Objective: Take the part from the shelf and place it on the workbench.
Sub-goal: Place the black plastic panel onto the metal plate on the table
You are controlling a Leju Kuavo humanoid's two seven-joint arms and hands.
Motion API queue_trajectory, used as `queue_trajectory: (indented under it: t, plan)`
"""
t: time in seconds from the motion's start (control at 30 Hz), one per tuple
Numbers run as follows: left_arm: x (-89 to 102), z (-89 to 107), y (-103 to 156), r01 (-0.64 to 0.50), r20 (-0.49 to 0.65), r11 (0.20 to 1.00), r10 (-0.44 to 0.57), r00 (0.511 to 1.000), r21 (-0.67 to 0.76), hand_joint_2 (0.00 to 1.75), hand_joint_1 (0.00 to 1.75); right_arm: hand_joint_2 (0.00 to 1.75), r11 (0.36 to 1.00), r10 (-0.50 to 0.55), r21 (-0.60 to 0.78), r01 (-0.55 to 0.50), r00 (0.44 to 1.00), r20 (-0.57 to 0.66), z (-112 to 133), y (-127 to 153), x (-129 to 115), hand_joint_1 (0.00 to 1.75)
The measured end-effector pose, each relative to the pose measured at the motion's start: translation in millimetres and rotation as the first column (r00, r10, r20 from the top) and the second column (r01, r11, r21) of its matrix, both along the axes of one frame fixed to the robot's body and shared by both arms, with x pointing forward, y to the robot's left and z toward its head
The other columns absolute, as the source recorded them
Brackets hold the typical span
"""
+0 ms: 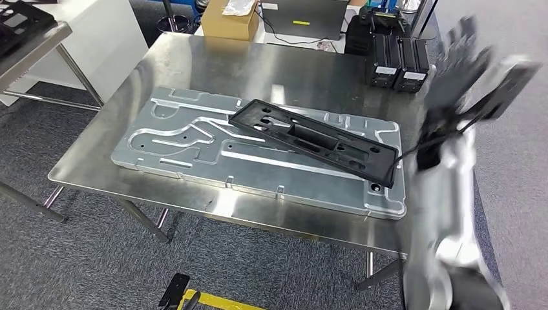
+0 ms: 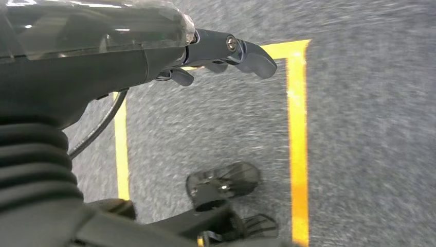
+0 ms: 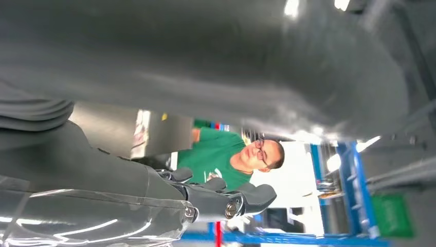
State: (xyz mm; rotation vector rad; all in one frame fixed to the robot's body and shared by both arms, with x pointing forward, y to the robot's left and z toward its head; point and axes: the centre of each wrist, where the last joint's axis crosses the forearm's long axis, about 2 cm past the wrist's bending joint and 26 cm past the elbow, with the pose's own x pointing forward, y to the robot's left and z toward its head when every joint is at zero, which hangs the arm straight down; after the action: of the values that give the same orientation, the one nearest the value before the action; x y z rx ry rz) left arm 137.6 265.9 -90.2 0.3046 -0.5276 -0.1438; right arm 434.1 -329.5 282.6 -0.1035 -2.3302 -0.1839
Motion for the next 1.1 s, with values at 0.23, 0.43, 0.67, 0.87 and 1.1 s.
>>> queue_trajectory:
  t: [0.23,0.43,0.67,0.87,1.1]
  plan:
    - [-11.8,-3.4,0,-0.037,-0.023,0.999,0.037,0.999,-0.011,0.00,0.00,0.00,0.992,0.030,-0.128,-0.019,0.996,0.086,-18,45,-47,0.00]
    - [-19.9,-5.5,1,-0.087,-0.030,0.996,0.086,0.996,-0.014,0.00,0.00,0.00,0.953,-0.075,-0.270,0.140,0.969,0.236,-29,78,-82,0.00]
    - [-32.5,-8.7,1,-0.108,-0.055,0.994,0.107,0.993,-0.010,0.00,0.00,0.00,0.929,-0.097,-0.318,0.188,0.955,0.280,-44,113,-108,0.00]
    - [-36.1,-9.5,2,-0.120,-0.066,0.993,0.119,0.991,-0.006,0.00,0.00,0.00,0.905,-0.145,-0.338,0.258,0.934,0.325,-55,130,-121,0.00]
    - [-36.8,-9.6,2,-0.123,-0.070,0.992,0.122,0.990,-0.003,0.00,0.00,0.00,0.904,-0.142,-0.339,0.260,0.931,0.336,-57,140,-127,0.00]
